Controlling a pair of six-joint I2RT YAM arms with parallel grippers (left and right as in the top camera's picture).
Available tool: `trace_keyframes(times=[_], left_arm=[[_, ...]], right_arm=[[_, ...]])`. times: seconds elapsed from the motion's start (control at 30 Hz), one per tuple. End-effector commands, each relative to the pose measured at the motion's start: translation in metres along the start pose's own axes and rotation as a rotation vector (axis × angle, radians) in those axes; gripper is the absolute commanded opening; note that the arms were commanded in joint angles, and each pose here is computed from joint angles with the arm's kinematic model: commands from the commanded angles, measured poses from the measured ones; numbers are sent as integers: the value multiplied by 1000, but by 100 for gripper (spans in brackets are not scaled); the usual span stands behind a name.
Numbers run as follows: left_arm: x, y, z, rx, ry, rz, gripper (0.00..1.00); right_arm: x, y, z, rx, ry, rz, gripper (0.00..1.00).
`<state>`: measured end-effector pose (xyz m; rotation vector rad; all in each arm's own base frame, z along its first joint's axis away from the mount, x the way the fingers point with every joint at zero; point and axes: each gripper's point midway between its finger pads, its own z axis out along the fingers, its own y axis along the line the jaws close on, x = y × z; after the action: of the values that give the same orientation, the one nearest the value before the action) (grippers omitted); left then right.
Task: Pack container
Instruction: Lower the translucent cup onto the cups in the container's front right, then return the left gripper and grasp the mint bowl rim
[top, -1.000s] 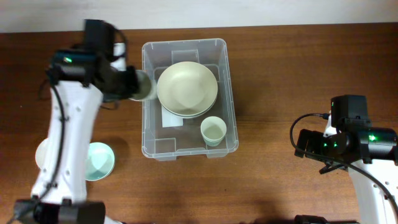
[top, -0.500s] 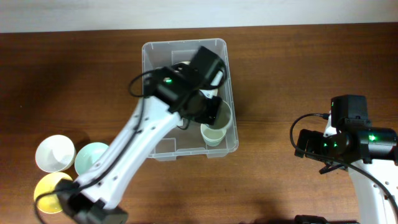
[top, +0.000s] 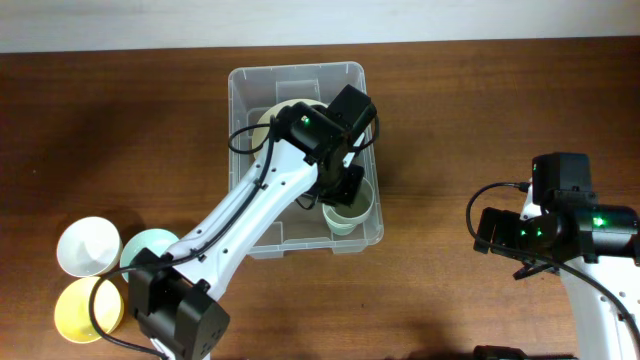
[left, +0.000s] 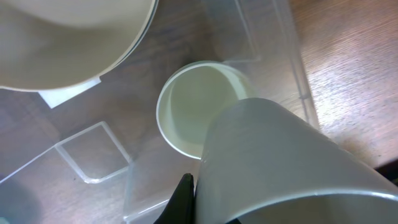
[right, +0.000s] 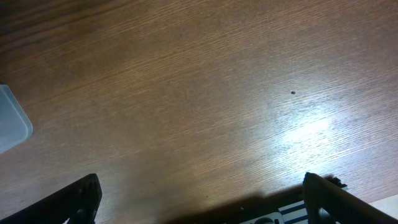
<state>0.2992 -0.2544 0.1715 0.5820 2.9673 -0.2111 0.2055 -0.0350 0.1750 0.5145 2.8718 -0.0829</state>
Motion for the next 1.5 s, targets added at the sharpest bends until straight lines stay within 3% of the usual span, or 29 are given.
trace_keyframes(times=[0.0, 0.07, 0.13, 0.2, 0.47, 0.73, 0.93, 0.97, 1.03, 1.13, 1.47], left_arm=[[-1, 5, -2, -27, -6, -12, 15], [-2, 8, -2, -42, -9, -12, 39], [-2, 8, -2, -43, -11, -12, 43], [-3, 8, -2, -42, -13, -11, 53], [-4, 34, -8, -141, -24, -38, 53], [4, 144, -88, -247, -164, -369, 78], [61, 233, -153, -302, -263, -684, 87], [73, 245, -159, -315, -265, -734, 95], [93, 265, -163, -329, -261, -820, 97], [110, 282, -154, -341, -221, -893, 99], [131, 285, -7, -217, -36, -956, 99]], right_arm=[[0, -1, 0, 7, -3, 3, 99], [0, -1, 0, 7, -1, 3, 99], [0, -1, 0, 8, -1, 3, 99], [0, -1, 0, 8, -1, 3, 99], [0, -1, 0, 8, -1, 2, 99], [0, -1, 0, 8, -1, 3, 99], [0, -1, 0, 7, -2, 3, 99], [0, -1, 0, 7, -2, 3, 99], [0, -1, 0, 7, -2, 3, 99], [0, 0, 0, 7, -4, 3, 99], [0, 0, 0, 7, -4, 3, 99]])
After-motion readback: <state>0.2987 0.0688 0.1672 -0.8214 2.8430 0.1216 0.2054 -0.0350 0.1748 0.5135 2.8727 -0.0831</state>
